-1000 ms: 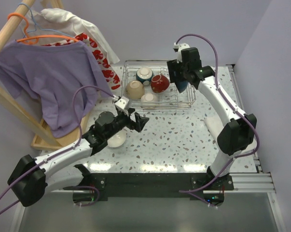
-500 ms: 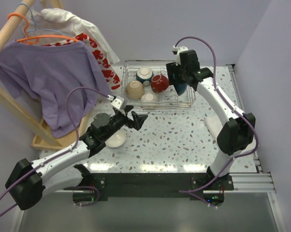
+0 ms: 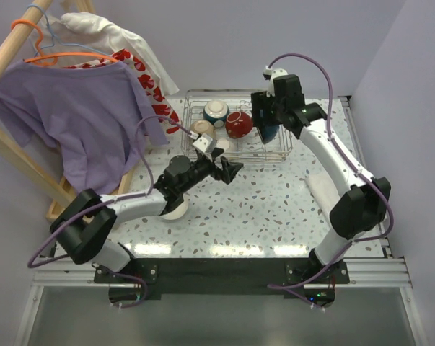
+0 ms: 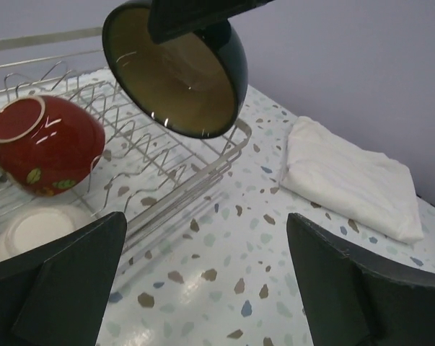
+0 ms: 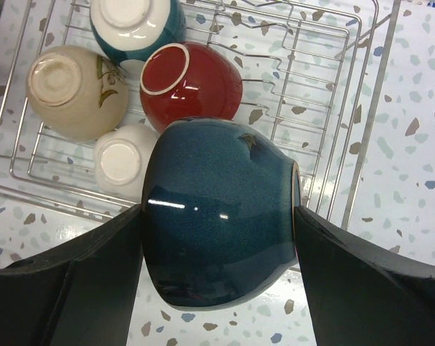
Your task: Unload the bowls from the dish rack
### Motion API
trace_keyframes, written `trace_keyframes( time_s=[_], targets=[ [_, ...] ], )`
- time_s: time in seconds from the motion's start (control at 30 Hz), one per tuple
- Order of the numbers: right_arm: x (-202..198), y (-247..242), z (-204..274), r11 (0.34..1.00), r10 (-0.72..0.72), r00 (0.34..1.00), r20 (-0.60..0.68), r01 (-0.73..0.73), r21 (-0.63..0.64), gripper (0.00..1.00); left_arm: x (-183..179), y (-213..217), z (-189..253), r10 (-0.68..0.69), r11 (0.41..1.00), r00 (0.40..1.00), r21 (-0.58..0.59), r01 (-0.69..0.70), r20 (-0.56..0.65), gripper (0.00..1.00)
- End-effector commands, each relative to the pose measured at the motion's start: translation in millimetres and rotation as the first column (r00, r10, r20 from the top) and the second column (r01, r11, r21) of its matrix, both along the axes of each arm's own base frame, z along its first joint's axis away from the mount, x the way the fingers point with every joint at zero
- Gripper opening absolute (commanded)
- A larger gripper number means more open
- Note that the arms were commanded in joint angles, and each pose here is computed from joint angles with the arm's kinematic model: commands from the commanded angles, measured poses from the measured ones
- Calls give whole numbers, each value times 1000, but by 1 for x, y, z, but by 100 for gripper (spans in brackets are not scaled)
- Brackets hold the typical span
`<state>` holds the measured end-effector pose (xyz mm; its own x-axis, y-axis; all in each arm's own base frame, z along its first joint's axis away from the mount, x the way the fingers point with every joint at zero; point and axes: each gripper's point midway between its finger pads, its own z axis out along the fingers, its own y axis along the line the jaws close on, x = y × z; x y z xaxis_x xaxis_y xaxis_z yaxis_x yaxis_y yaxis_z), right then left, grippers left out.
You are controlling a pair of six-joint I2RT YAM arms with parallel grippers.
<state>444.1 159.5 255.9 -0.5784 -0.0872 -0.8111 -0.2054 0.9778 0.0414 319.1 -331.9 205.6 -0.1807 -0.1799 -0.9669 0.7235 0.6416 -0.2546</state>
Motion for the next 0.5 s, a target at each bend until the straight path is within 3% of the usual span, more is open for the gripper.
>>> trace_keyframes(
  time_s=[0.0, 0.23, 0.47],
  targets=[
    [-5, 9, 54, 994, 12, 989, 149, -27, 102, 0, 13, -37, 59, -68, 985, 982, -142, 94, 174, 97],
    [-13, 14, 60, 989, 30, 988, 153, -52, 140, 0, 33, -73, 70, -97, 974, 967, -178, 141, 236, 94],
    [-21, 22, 63, 978, 47, 987, 154, -76, 194, 0, 59, -88, 50, -30, 981, 978, -180, 69, 209, 89]
  ],
)
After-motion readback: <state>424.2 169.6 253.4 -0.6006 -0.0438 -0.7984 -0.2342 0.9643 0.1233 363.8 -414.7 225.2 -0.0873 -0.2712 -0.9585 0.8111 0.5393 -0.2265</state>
